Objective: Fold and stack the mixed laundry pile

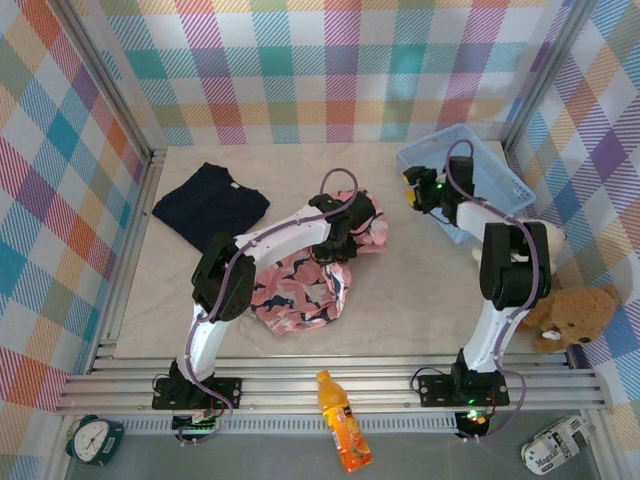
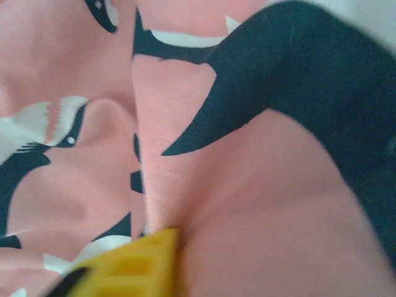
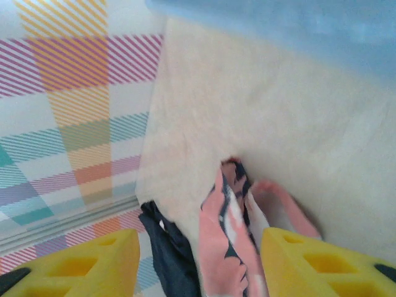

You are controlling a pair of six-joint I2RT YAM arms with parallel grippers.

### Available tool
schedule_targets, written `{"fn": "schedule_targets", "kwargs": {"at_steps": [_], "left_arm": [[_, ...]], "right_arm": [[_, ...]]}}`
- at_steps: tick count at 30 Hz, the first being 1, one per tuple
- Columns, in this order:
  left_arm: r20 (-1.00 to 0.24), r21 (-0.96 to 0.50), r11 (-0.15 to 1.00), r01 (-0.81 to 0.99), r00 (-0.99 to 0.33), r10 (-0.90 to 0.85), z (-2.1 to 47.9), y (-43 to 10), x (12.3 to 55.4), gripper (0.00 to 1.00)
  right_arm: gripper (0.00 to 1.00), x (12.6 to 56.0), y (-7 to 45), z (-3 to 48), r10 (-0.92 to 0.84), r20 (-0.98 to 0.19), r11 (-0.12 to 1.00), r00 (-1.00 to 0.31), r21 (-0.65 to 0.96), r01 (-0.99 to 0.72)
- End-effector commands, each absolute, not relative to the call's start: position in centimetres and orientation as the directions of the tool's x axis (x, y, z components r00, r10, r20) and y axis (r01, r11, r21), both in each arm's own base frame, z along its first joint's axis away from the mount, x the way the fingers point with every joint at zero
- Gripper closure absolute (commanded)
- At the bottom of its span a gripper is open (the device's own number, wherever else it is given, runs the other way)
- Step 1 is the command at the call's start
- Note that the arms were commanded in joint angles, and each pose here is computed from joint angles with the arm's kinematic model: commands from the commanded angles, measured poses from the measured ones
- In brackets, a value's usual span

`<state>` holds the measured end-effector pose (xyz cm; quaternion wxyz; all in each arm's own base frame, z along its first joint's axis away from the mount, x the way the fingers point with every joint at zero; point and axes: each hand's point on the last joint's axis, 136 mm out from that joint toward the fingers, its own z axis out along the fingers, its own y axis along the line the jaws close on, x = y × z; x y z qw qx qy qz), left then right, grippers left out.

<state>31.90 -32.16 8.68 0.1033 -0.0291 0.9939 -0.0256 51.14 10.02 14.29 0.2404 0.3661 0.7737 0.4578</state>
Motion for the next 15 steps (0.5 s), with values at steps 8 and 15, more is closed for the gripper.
{"fn": "schedule_targets", "kwargs": {"at_steps": [8, 15], "left_arm": [[-0.191, -0.222, 0.974, -0.041, -0.978, -0.085, 14.7, -33.9, 29.6, 0.00], [-0.141, -0.167, 0.933, -0.319, -0.929, -0.343, 10.9, -25.2, 24.2, 0.04]], "right_arm": [[0.34, 40.1, 13.0, 16.7, 0.487, -0.143, 0.605, -0.862, 0.766, 0.215], [0.51, 36.0, 19.3, 14.4, 0.227, -0.219, 0.757, -0.949, 0.653, 0.031]]}}
